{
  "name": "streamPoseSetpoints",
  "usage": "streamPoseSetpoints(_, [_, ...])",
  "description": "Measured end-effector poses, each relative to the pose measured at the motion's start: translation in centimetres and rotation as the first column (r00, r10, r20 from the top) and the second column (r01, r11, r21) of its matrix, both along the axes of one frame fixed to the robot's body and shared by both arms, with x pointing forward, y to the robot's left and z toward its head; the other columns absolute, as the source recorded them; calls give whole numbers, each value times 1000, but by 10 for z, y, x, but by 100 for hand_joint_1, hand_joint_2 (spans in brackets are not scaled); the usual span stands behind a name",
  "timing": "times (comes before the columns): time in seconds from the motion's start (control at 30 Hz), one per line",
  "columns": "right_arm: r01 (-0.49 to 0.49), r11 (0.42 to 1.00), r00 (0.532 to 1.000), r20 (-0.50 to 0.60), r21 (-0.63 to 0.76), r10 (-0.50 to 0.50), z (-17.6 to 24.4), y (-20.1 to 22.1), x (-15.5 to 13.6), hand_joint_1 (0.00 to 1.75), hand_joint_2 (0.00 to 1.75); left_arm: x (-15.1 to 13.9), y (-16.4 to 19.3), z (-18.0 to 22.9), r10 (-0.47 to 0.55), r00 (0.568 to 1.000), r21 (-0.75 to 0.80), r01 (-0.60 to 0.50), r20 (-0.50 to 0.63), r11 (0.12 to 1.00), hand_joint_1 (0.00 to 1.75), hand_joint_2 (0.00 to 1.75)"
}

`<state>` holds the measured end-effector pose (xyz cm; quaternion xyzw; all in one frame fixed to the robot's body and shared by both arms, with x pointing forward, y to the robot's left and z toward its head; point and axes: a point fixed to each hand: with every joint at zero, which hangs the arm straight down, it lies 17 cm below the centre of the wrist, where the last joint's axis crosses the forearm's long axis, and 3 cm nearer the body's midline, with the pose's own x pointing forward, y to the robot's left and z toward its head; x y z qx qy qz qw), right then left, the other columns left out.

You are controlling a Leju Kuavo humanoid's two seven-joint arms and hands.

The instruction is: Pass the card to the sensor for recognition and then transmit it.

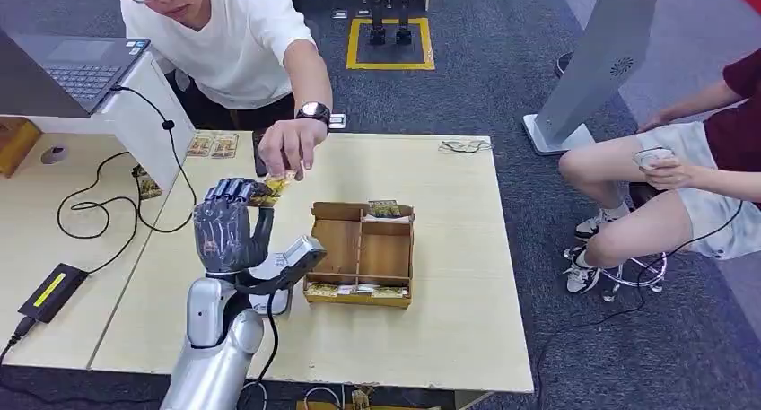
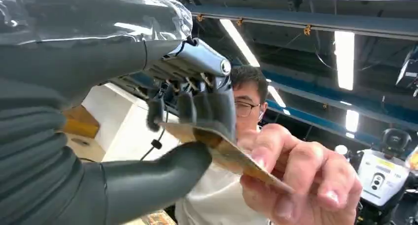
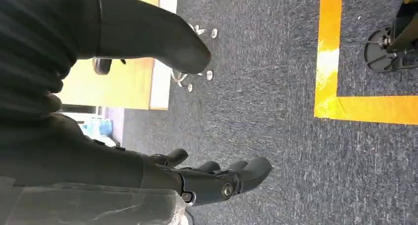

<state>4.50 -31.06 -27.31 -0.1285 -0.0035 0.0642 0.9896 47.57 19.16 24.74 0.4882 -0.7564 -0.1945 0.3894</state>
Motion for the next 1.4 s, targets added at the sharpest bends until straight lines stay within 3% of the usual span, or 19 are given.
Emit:
streamPoseSetpoints(0.8, [2, 1000, 1000, 3, -8, -2, 1, -2, 1, 0, 175, -2, -3, 2, -18, 1000, 10, 18, 17, 1000, 175, 175])
streamPoseSetpoints(1.4, [10, 1000, 1000, 3, -8, -10, 1, -2, 0, 0, 175, 10, 12, -25, 105, 988, 115, -92, -112, 989, 175, 175])
